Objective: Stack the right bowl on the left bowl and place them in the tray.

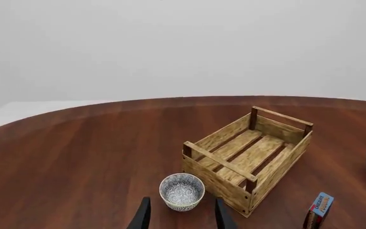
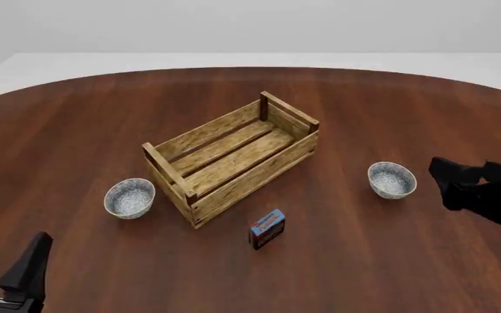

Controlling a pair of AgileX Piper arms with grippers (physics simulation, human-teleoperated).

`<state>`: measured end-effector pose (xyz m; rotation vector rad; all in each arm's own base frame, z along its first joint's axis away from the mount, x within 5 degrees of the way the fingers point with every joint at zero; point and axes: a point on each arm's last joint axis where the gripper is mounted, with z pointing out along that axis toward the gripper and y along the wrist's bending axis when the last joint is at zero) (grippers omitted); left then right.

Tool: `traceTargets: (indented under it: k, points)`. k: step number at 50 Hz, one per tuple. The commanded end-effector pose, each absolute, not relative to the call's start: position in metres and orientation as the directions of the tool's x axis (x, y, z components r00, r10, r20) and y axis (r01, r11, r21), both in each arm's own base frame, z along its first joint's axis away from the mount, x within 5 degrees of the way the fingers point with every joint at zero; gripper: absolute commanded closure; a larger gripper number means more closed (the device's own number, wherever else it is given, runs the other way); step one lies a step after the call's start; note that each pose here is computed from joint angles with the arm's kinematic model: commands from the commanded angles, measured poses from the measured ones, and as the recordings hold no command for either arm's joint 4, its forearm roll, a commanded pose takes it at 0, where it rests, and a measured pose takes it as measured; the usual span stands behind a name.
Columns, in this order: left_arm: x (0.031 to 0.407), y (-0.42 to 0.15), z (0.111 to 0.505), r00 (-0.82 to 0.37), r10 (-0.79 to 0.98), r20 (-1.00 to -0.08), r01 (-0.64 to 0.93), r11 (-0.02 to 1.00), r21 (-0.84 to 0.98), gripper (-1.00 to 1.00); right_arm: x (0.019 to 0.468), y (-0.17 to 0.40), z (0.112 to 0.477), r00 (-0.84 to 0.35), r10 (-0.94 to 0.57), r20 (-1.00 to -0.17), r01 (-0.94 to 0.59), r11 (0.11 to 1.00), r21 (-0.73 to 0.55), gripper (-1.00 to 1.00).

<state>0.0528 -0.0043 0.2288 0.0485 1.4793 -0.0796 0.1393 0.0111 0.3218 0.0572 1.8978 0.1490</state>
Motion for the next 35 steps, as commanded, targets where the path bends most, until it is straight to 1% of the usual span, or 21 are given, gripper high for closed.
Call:
traceTargets:
  k: [1, 7, 15, 20, 23, 26, 28, 35]
  points:
    - [0.052, -0.004, 0.233, 0.093, -0.034, -0.995, 0.089, 0.996, -0.026, -1.0, 0.168, 0.013, 0.327, -0.429, 0.137, -0.893, -0.007, 0.988, 0.155, -1.0]
    - [0.052, -0.005, 0.232, 0.091, -0.038, -0.995, 0.094, 0.995, -0.029, -1.0, 0.188, 0.013, 0.329, -0.47, 0.154, -0.869, 0.018, 0.986, 0.165, -1.0]
    - [0.053, -0.005, 0.229, 0.086, -0.036, -0.996, 0.097, 0.995, -0.027, -1.0, 0.218, 0.007, 0.327, -0.505, 0.138, -0.852, 0.045, 0.99, 0.133, -1.0]
    - [0.054, -0.005, 0.225, 0.079, -0.036, -0.996, 0.097, 0.995, -0.028, -1.0, 0.236, 0.002, 0.321, -0.528, 0.138, -0.838, 0.066, 0.99, 0.121, -1.0]
    - [0.054, -0.005, 0.225, 0.079, -0.036, -0.996, 0.097, 0.995, -0.028, -1.0, 0.237, 0.003, 0.321, -0.529, 0.139, -0.837, 0.066, 0.99, 0.122, -1.0]
    - [0.054, -0.005, 0.222, 0.077, -0.031, -0.997, 0.096, 0.995, -0.024, -1.0, 0.256, -0.009, 0.314, -0.543, 0.137, -0.828, 0.099, 0.99, 0.099, -1.0]
    - [0.054, -0.005, 0.222, 0.075, -0.031, -0.997, 0.098, 0.995, -0.024, -1.0, 0.261, -0.011, 0.311, -0.548, 0.136, -0.825, 0.104, 0.99, 0.094, -1.0]
    - [0.055, -0.005, 0.219, 0.072, -0.029, -0.997, 0.097, 0.995, -0.022, -1.0, 0.275, -0.014, 0.302, -0.56, 0.158, -0.813, 0.124, 0.987, 0.106, -1.0]
